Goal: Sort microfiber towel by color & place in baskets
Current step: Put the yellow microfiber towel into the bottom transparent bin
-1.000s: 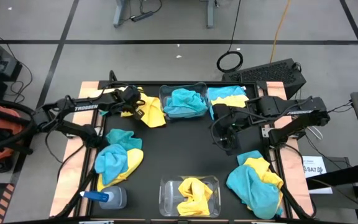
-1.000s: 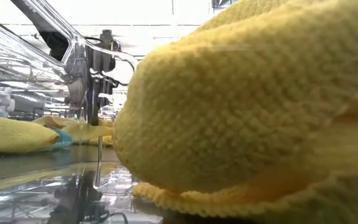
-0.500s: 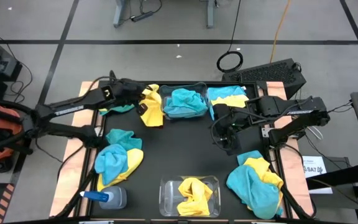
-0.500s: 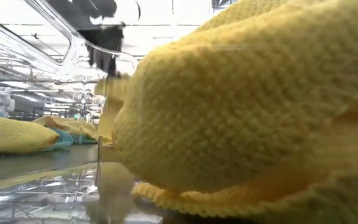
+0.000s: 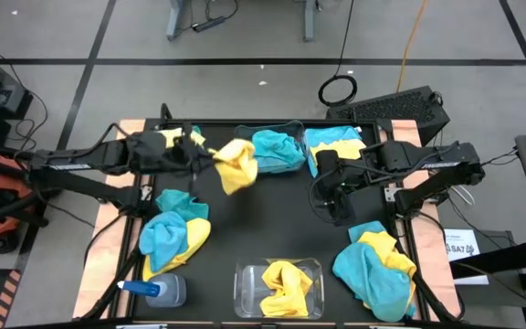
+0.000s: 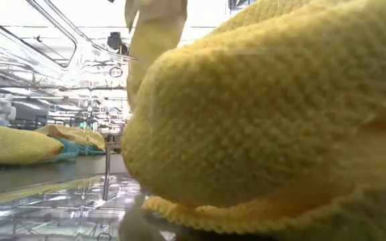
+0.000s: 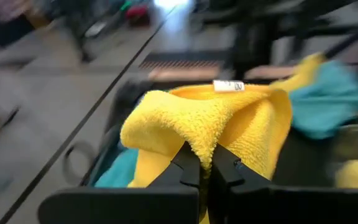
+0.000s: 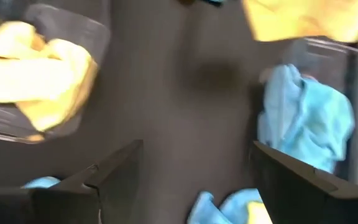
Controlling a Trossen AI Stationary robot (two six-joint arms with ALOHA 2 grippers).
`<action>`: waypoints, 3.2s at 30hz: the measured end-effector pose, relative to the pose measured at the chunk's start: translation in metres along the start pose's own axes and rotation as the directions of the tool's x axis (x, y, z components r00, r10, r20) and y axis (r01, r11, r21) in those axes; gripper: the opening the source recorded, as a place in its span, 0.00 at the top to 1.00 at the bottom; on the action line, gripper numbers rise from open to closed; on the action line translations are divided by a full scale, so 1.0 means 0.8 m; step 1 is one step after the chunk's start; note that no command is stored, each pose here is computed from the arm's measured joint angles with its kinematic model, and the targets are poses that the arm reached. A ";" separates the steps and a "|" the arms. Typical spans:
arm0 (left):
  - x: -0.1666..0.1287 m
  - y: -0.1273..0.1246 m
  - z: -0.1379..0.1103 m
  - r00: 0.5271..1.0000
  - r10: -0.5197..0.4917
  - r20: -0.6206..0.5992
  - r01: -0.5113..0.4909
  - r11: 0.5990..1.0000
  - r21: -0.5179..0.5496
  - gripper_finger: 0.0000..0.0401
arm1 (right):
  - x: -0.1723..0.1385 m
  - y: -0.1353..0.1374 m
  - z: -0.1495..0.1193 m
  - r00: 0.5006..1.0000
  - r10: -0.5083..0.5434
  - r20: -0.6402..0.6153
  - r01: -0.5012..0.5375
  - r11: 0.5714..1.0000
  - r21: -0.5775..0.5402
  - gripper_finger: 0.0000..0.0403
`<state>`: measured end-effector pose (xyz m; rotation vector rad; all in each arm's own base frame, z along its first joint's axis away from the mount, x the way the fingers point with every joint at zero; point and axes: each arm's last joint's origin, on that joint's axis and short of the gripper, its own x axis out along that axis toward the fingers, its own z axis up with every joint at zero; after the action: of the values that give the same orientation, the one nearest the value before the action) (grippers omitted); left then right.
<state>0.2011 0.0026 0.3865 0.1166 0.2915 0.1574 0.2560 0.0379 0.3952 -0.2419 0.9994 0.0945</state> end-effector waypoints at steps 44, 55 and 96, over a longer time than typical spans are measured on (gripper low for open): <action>0.103 -0.200 -0.001 0.657 -0.715 0.240 0.608 0.691 0.391 1.00 | -0.001 -0.004 -0.017 0.981 -0.132 -0.145 0.146 0.985 0.090 0.30; 0.140 -0.224 -0.036 0.652 -0.747 0.125 0.696 0.656 0.290 0.98 | -0.001 -0.004 -0.016 0.981 -0.132 -0.145 0.146 0.985 0.091 0.30; 0.237 -0.241 -0.187 0.590 -0.700 -0.402 0.733 0.674 -0.097 0.90 | 0.000 -0.004 -0.010 0.987 -0.134 -0.092 0.143 0.984 0.105 0.30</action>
<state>0.3628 -0.1401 0.1656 0.0333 0.7517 -0.6672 0.2500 0.0325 0.3919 -0.2140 1.0656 -0.0993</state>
